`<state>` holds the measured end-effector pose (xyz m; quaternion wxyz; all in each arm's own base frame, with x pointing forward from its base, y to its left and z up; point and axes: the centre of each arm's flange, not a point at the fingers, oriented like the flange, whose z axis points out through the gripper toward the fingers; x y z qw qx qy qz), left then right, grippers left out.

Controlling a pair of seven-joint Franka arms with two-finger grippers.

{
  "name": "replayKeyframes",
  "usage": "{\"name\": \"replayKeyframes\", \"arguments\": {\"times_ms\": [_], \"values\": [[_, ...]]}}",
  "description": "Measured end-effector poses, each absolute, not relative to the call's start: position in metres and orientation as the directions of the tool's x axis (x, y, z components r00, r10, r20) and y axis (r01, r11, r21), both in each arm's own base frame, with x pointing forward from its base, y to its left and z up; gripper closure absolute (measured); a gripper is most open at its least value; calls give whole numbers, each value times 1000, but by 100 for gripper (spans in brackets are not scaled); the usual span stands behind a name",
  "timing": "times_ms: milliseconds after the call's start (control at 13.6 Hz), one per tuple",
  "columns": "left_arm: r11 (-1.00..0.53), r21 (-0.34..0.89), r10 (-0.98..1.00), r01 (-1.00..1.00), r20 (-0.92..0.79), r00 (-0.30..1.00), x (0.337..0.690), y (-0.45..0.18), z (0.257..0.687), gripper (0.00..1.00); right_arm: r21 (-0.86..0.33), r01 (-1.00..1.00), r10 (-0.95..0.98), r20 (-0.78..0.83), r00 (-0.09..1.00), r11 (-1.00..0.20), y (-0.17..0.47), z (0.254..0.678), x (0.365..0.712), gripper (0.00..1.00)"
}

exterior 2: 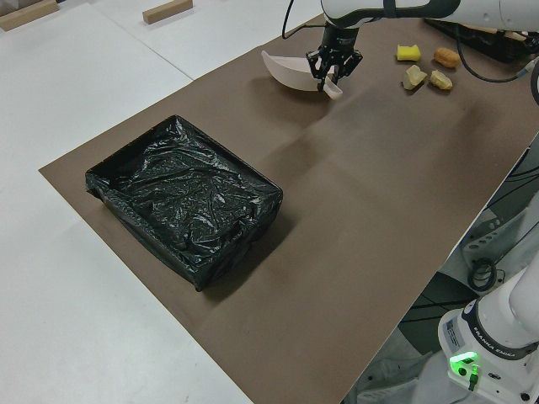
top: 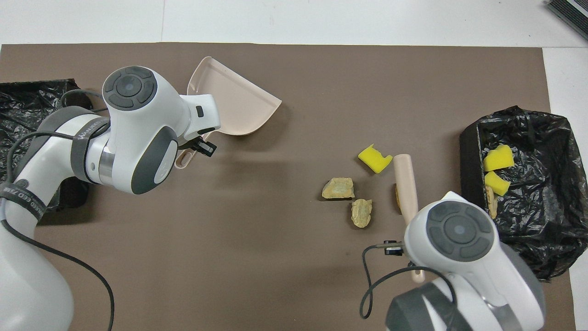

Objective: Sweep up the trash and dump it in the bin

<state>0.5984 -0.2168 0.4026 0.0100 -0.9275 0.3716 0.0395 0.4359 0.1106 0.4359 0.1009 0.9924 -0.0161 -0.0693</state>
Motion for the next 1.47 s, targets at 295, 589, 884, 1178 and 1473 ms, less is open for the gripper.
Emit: {"name": "replayKeyframes", "arguments": {"times_ms": [295,589,884,1178,1473], "values": [[-487,73,-871,-871,-117,477,596,-192,408,69,180,-5,-37,-173,984,-984,60,392,448,74],[-300,137,-950,-944,-135,282,589,-183,403,69,177,91,48,-233,971,-980,98,333,454,74],[-155,175,-982,-972,-137,132,570,-194,390,69,96,137,109,-249,962,-986,160,328,448,74],[-121,139,-982,-983,-164,98,538,-238,380,69,34,167,154,-242,958,-985,221,335,443,74],[-97,106,-980,-990,-182,76,519,-254,382,69,58,113,90,-313,945,-992,209,372,460,74]]}}
